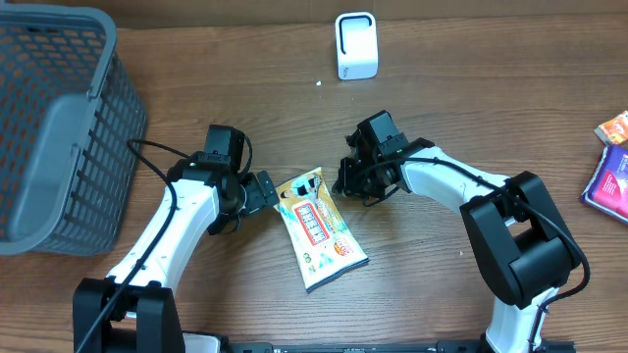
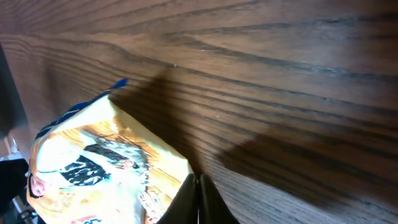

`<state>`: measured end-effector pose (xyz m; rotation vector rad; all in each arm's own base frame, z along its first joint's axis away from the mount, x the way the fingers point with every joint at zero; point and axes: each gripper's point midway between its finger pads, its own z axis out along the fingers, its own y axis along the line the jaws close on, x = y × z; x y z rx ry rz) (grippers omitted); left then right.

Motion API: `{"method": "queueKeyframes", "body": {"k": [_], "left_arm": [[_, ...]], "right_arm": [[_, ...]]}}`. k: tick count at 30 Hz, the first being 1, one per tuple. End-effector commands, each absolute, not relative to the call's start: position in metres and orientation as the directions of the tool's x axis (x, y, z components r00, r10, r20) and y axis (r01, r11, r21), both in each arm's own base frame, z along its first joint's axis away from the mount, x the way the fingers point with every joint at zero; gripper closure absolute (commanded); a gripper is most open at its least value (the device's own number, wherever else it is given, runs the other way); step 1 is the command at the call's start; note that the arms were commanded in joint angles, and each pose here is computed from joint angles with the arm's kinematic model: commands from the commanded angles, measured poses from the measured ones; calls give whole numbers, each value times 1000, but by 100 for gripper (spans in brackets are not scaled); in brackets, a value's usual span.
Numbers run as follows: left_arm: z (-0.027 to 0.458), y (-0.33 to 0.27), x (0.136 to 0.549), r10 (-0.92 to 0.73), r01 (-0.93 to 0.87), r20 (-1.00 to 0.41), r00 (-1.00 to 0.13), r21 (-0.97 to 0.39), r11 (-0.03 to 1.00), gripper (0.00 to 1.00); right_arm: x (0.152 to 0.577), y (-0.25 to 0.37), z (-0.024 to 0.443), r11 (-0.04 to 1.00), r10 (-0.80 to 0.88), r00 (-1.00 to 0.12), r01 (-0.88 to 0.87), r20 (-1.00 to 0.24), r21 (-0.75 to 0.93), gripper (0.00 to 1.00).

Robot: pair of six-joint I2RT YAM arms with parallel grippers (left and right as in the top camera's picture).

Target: Scan the item barcode

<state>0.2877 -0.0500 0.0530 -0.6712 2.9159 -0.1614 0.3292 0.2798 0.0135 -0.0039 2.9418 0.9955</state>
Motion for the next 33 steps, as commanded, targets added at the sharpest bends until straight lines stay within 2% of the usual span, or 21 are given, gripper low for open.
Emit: {"method": "queueKeyframes", "body": {"k": [1,2,4,6,7,9,12,14,18,22,24,26,28,30,32,33], "left_arm": [[56,-53,290,-441,-423,-113,-890,-154,893,0],[56,-60,290,-436,-414,-95,-895,-188,891,4],[56,-66,292,-433,-407,-85,-897,-220,886,5],[53,-69,293,-432,-406,-77,-898,-231,884,5],[50,-69,293,-432,-407,-73,-899,-230,884,0],[43,-73,292,-430,-409,-41,-902,-239,881,0],[29,-92,287,-407,-406,66,-911,-304,862,0],[22,-114,286,-313,-335,121,-942,-408,849,0],[16,-145,288,-194,-256,168,-966,-571,780,0],[13,-153,292,-175,-247,176,-969,-615,749,2],[13,-153,294,-166,-231,161,-973,-620,750,17],[14,-153,295,-164,-225,154,-974,-622,750,41],[14,-154,296,-161,-218,147,-976,-624,751,60],[16,-154,299,-147,-195,129,-981,-628,753,71],[20,-154,303,-135,-176,113,-984,-632,755,90],[22,-155,304,-129,-168,108,-986,-633,756,96]], "right_arm": [[332,278,14,787,11,-1000,-7,-25,617,95],[335,279,24,757,-3,-1000,-18,-25,653,80],[337,283,38,699,-51,-998,-64,-40,712,60],[338,284,44,669,-66,-997,-74,-40,740,50],[338,283,46,659,-65,-997,-67,-32,750,44],[337,278,47,650,-58,-998,-45,-9,759,37],[336,268,45,657,-54,-998,-25,15,753,32],[333,262,44,660,-68,-998,-31,18,751,30],[333,252,41,670,-55,-998,-5,42,743,30],[333,251,41,670,-52,-998,-2,44,742,30],[333,251,41,671,-52,-998,-2,44,742,30],[332,251,41,671,-54,-998,-3,45,742,30],[332,252,41,670,-60,-997,-11,40,742,31],[331,251,41,671,-67,-997,-16,39,741,31],[330,251,41,669,-72,-997,-18,41,743,31],[329,251,41,669,-76,-996,-22,38,743,31]]}}
